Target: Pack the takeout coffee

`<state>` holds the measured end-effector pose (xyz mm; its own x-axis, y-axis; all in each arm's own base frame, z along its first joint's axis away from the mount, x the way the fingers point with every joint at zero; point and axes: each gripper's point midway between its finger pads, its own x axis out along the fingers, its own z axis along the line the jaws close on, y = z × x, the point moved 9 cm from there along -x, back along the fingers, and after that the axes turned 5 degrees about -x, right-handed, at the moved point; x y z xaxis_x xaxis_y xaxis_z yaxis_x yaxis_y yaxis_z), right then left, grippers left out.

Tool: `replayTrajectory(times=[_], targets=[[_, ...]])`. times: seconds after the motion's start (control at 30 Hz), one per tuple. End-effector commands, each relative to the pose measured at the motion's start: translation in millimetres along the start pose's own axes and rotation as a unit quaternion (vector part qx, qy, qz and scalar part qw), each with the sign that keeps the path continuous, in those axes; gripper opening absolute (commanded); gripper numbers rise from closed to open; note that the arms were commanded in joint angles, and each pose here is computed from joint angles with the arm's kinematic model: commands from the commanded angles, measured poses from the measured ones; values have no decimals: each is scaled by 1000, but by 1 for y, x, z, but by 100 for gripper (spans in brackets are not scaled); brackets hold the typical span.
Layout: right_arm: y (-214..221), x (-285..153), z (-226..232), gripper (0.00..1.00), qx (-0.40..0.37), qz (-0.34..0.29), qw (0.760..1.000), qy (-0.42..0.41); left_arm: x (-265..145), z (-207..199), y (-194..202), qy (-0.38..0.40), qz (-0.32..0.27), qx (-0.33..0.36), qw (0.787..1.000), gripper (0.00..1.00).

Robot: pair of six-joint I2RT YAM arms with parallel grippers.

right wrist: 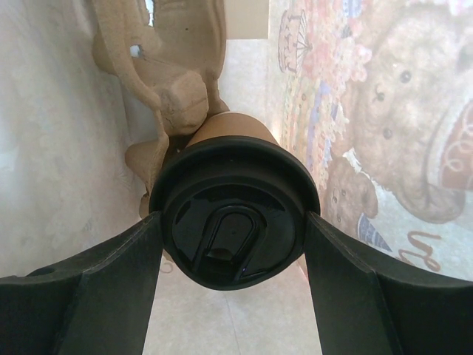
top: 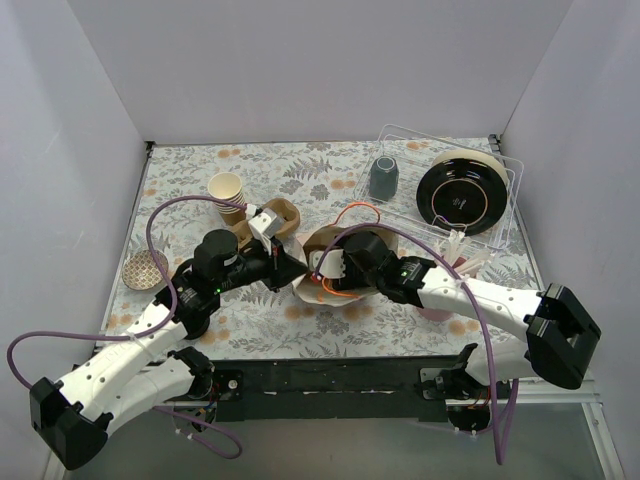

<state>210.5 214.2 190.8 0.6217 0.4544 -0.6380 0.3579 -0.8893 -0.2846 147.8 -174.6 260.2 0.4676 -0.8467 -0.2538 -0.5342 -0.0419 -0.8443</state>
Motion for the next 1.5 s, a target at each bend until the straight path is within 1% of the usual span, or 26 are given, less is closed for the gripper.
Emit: replayTrajectory(times=[0.0, 0.1, 0.23, 0.5, 0.67, 0.77, 0.97, 1.07, 1.1, 1.23, 1.33, 1.37, 1.47], targets=[[1, 0, 7, 36, 38, -2, 999, 0, 1, 3, 3, -9, -3, 5, 1000, 0], [1, -1, 12, 36, 57, -19, 998, -17, -1, 3, 3, -9, -7, 3, 1000, 0], [1, -4, 13, 36, 80, -24, 996, -29, -4, 1, 3, -9, -11, -1, 1000, 0], [-4, -10, -12, 36, 115, -22, 993, -5, -6, 2, 8, -8, -8, -3, 1000, 0], [-9, -19, -27, 36, 134, -38, 990, 5, -6, 2, 8, -5, -6, 0, 1000, 0], [-13, -24, -31, 35, 141, -56, 988, 0, -6, 2, 8, -7, -6, 0, 1000, 0], [-12, -29, -32, 34, 160, -56, 985, 12, -5, 3, 9, -7, -4, -2, 1000, 0], [-10, -31, -40, 32, 176, -38, 983, 42, -5, 2, 9, -5, -2, -1, 1000, 0], [-7, -32, -41, 32, 181, -22, 982, 55, -5, 2, 9, -5, -2, -2, 1000, 0], [-10, -34, -46, 32, 191, -30, 979, 70, -5, 2, 10, -6, -1, -2, 1000, 0], [-9, -38, -52, 31, 216, -19, 972, 90, -5, 2, 8, -6, -1, -4, 1000, 0], [-10, -39, -54, 31, 226, -23, 969, 101, -5, 2, 8, -6, 0, -5, 1000, 0], [-13, -42, -51, 32, 240, -65, 963, 107, -4, 2, 8, -6, 1, -7, 1000, 0]])
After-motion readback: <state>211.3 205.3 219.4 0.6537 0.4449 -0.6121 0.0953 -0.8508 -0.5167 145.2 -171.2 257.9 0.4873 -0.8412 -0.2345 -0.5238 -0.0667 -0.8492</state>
